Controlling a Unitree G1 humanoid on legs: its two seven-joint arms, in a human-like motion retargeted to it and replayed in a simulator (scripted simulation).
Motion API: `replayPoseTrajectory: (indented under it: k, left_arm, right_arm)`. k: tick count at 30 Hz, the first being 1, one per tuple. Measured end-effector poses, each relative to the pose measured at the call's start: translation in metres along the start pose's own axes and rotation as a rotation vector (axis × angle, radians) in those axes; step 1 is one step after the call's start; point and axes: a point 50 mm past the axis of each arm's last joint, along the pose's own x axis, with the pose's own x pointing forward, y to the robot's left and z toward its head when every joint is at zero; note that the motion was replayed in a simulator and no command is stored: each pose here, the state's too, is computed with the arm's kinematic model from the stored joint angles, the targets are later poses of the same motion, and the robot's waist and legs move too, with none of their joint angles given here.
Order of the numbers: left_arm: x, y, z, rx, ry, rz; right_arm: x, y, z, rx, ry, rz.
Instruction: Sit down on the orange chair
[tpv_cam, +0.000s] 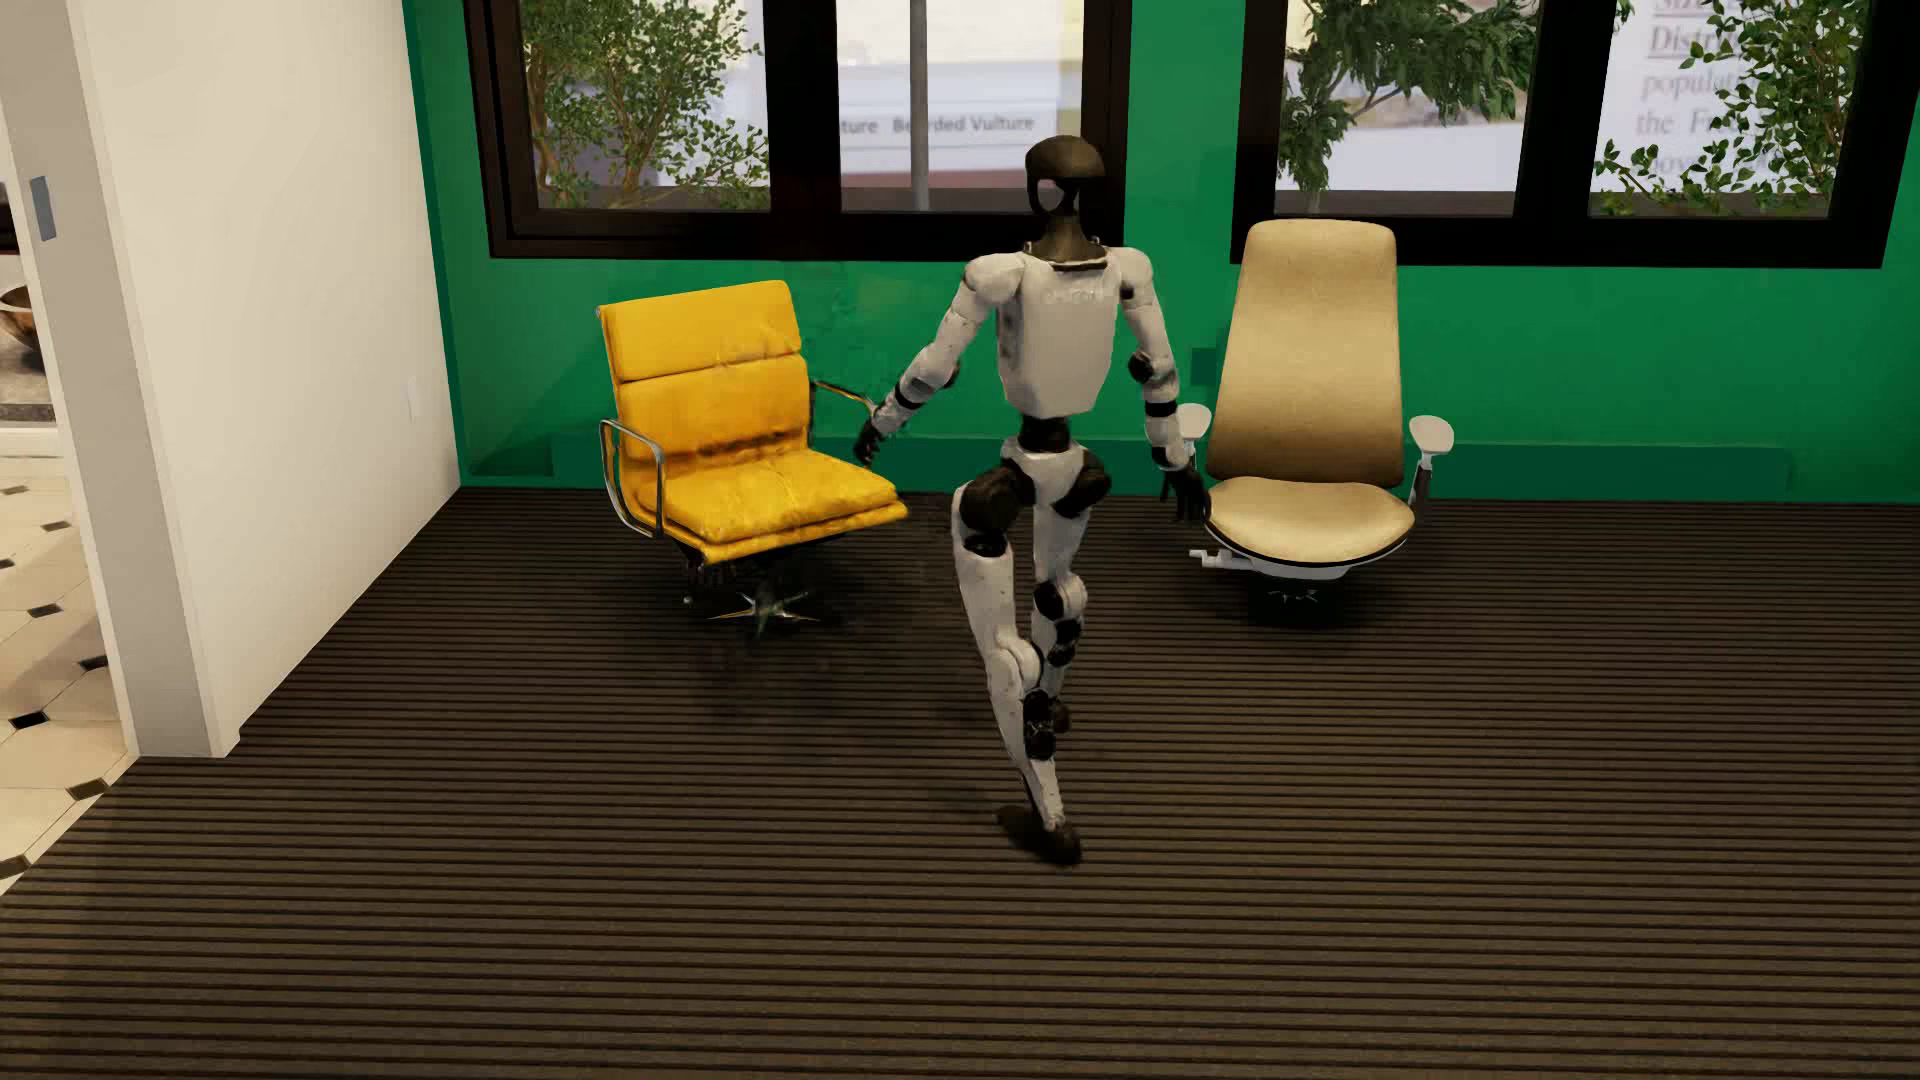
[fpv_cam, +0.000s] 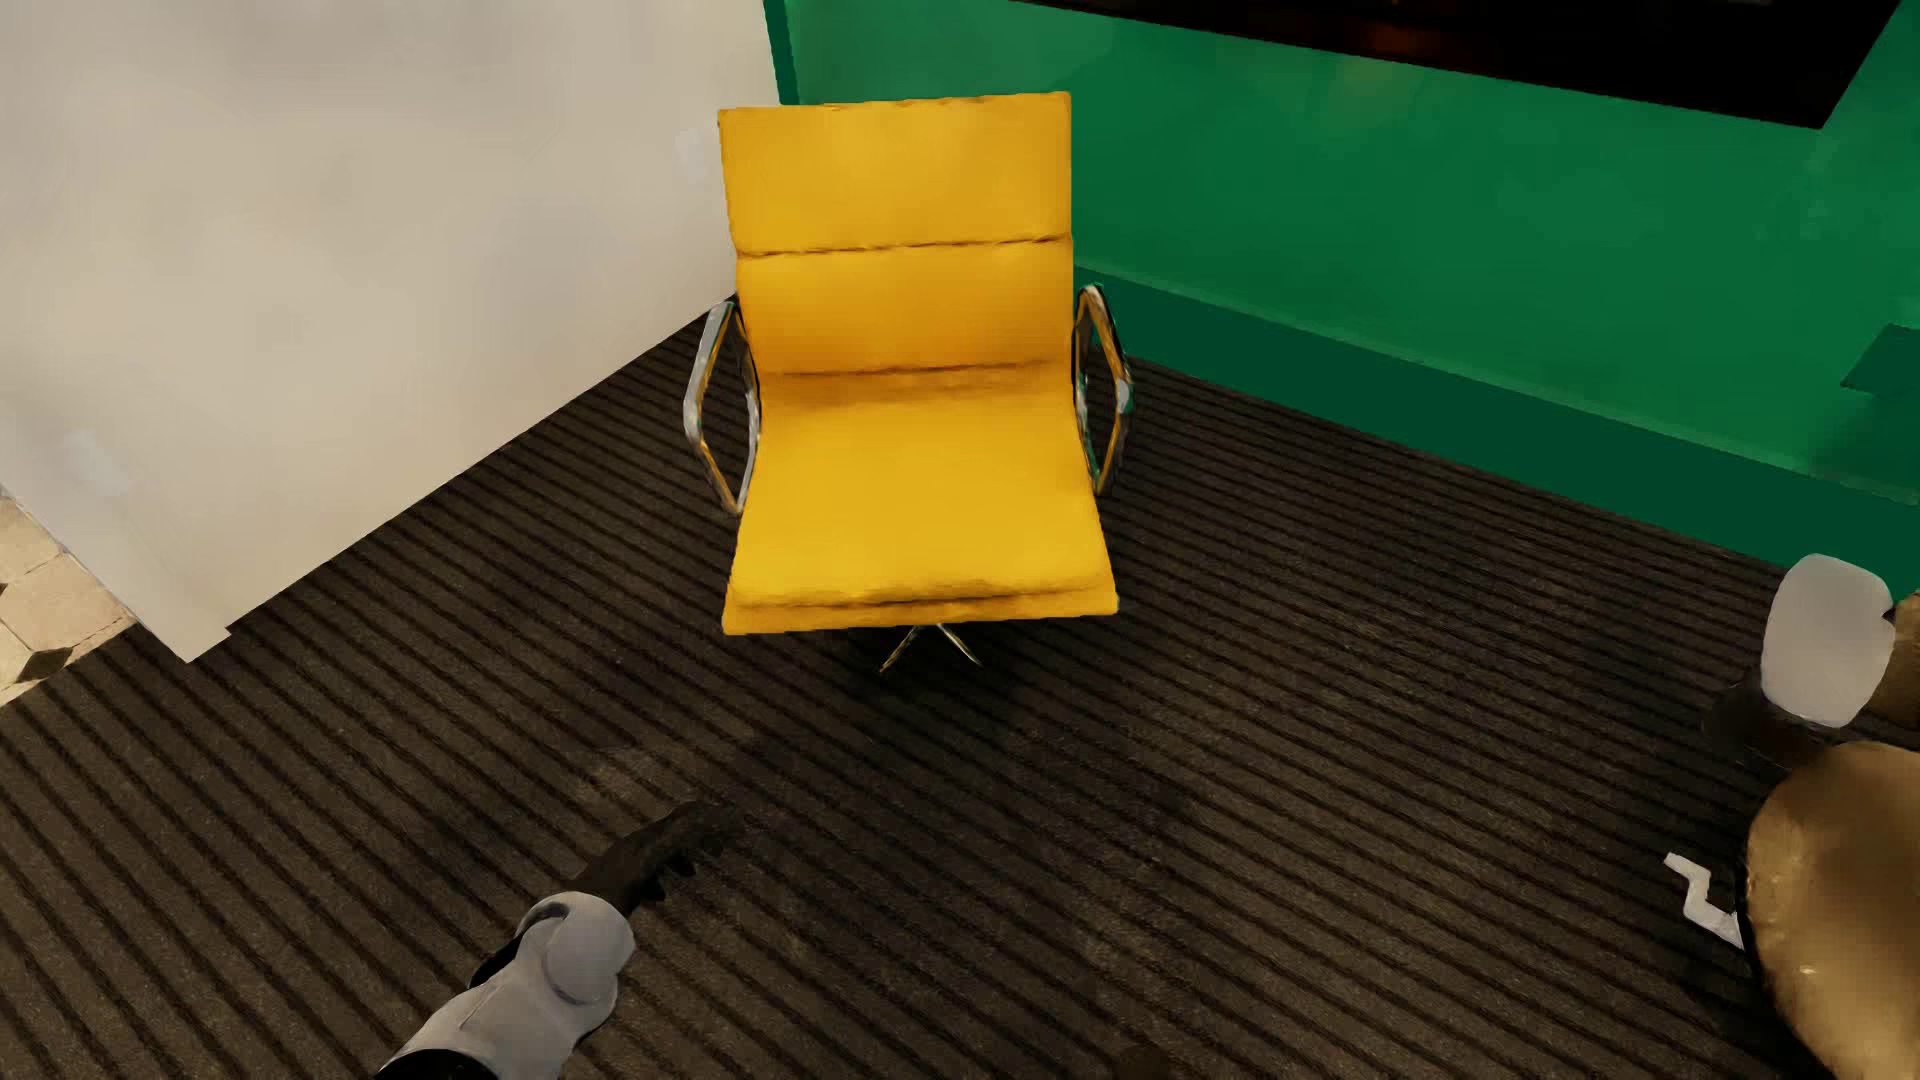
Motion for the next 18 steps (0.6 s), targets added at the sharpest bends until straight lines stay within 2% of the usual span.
replayPoseTrajectory:
  k: [1,3,5,6,7,8,9,12,13,14,16,18]
  left_arm:
    - [0.001,0.002,0.007,0.01,-0.024,0.027]
    - [0.0,-0.004,0.013,0.028,-0.058,-0.022]
    - [-0.006,-0.024,-0.004,-0.011,0.002,-0.051]
    - [-0.011,-0.033,-0.014,-0.038,0.034,-0.117]
    - [-0.015,-0.043,-0.028,0.016,0.108,-0.149]
    - [-0.021,-0.051,-0.04,-0.018,0.158,-0.209]
    - [-0.029,-0.059,-0.056,0.0,0.238,-0.207]
    - [-0.064,-0.089,-0.101,-0.122,0.47,-0.242]
    - [-0.081,-0.097,-0.117,-0.15,0.549,-0.256]
    - [-0.092,-0.097,-0.128,-0.142,0.576,-0.249]
    - [-0.109,-0.092,-0.146,-0.163,0.644,-0.225]
    - [-0.122,-0.074,-0.165,-0.134,0.713,-0.172]
  right_arm:
    - [-0.001,0.001,-0.016,0.017,0.044,-0.005]
    - [0.0,0.001,-0.023,0.014,0.053,0.023]
    - [0.001,0.0,-0.003,-0.034,-0.025,0.011]
    - [0.001,-0.001,0.012,-0.061,-0.058,0.018]
    - [0.002,-0.014,0.037,-0.098,-0.16,-0.044]
    - [0.002,-0.027,0.062,-0.132,-0.239,-0.052]
    - [-0.001,-0.038,0.09,-0.144,-0.34,-0.078]
    - [-0.012,-0.094,0.147,-0.173,-0.507,-0.241]
    - [-0.013,-0.114,0.151,-0.202,-0.505,-0.341]
    - [-0.019,-0.128,0.164,-0.171,-0.588,-0.317]
    - [-0.026,-0.161,0.175,-0.092,-0.609,-0.405]
    - [-0.024,-0.148,0.169,-0.003,-0.587,-0.398]
